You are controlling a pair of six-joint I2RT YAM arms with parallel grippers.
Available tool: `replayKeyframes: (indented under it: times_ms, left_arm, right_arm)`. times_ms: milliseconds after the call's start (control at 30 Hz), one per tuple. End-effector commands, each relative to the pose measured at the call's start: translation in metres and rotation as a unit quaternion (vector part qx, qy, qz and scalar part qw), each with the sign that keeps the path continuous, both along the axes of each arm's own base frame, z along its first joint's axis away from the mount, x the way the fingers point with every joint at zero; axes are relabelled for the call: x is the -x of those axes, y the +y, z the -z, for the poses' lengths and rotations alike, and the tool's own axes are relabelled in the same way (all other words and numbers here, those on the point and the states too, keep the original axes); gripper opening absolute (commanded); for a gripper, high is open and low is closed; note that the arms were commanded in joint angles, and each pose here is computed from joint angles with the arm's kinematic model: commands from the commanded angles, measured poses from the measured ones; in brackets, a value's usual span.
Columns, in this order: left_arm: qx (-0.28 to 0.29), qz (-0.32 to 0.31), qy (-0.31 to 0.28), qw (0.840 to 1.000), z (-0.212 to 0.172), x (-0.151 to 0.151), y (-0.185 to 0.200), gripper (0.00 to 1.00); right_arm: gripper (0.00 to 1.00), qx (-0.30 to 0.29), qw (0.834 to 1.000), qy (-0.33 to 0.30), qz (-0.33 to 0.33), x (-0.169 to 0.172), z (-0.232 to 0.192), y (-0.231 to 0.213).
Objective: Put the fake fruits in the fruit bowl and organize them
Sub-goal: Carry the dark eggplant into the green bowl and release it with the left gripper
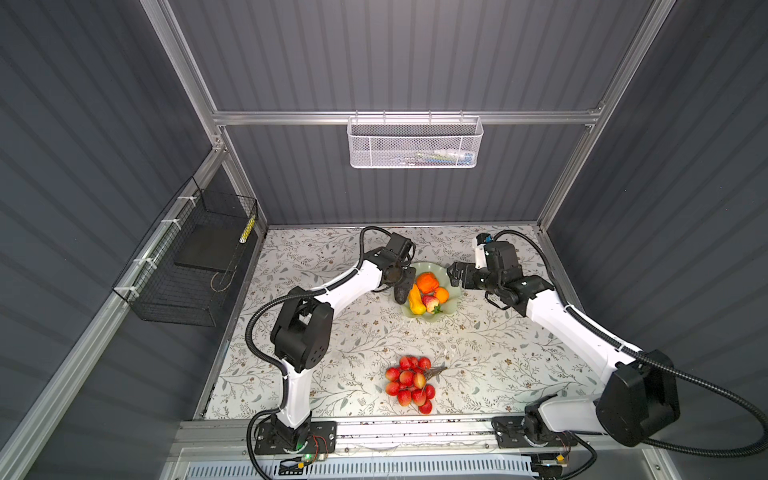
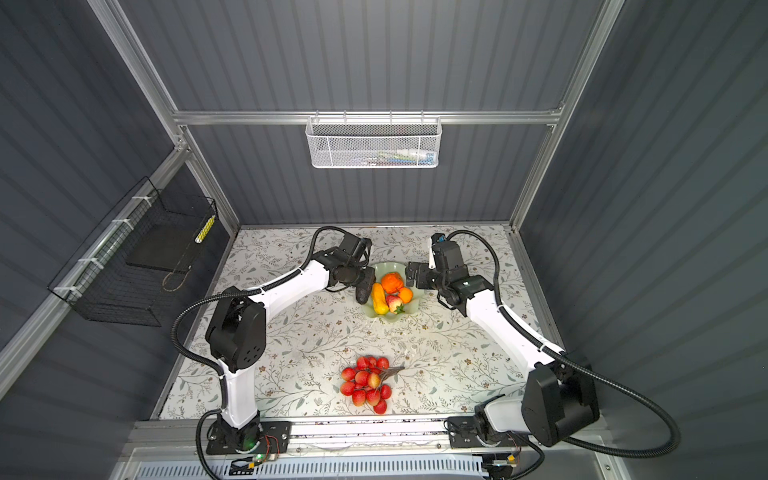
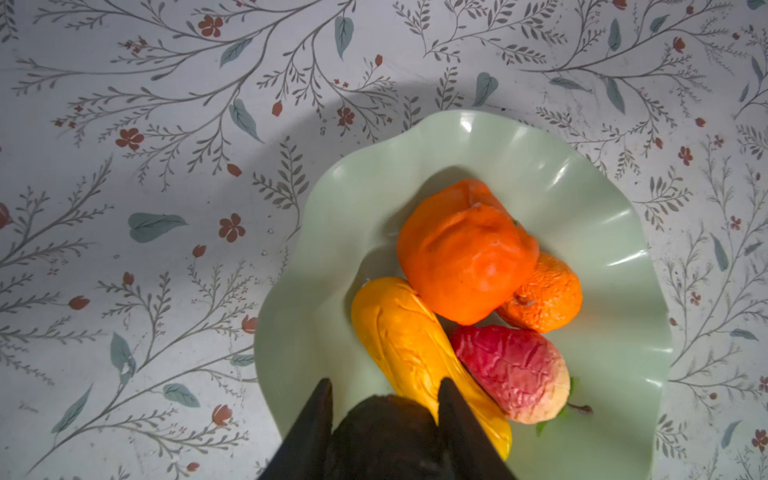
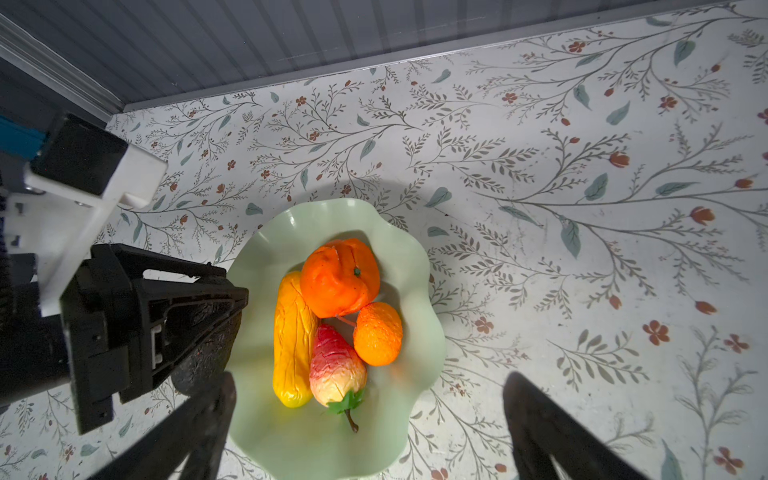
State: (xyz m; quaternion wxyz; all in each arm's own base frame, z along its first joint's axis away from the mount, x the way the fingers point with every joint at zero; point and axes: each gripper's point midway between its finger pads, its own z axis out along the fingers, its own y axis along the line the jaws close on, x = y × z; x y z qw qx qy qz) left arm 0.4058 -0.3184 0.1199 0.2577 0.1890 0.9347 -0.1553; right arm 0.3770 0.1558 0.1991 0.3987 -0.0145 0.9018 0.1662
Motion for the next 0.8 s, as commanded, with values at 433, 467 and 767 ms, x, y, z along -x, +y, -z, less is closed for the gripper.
replayKeyframes:
  times_ms: [433, 467, 767]
  left_arm:
    - [0.032, 0.001, 0.028, 0.999, 0.013, -0.007, -0.023, 0.34]
    - [0.029, -0.003, 0.029, 0.999, 0.016, -0.008, -0.022, 0.35]
    - [0.036, -0.023, 0.012, 0.999, 0.010, -0.016, -0.021, 0.72]
  right_arm:
    - [0.99, -0.034, 0.999, 0.029, -0.014, 0.020, 0.011, 0.004]
    - [0.98, -0.037, 0.999, 0.034, -0.016, 0.023, 0.013, 0.005]
    - [0.96, -0.093, 0.989, 0.104, -0.052, 0.070, 0.037, 0.016]
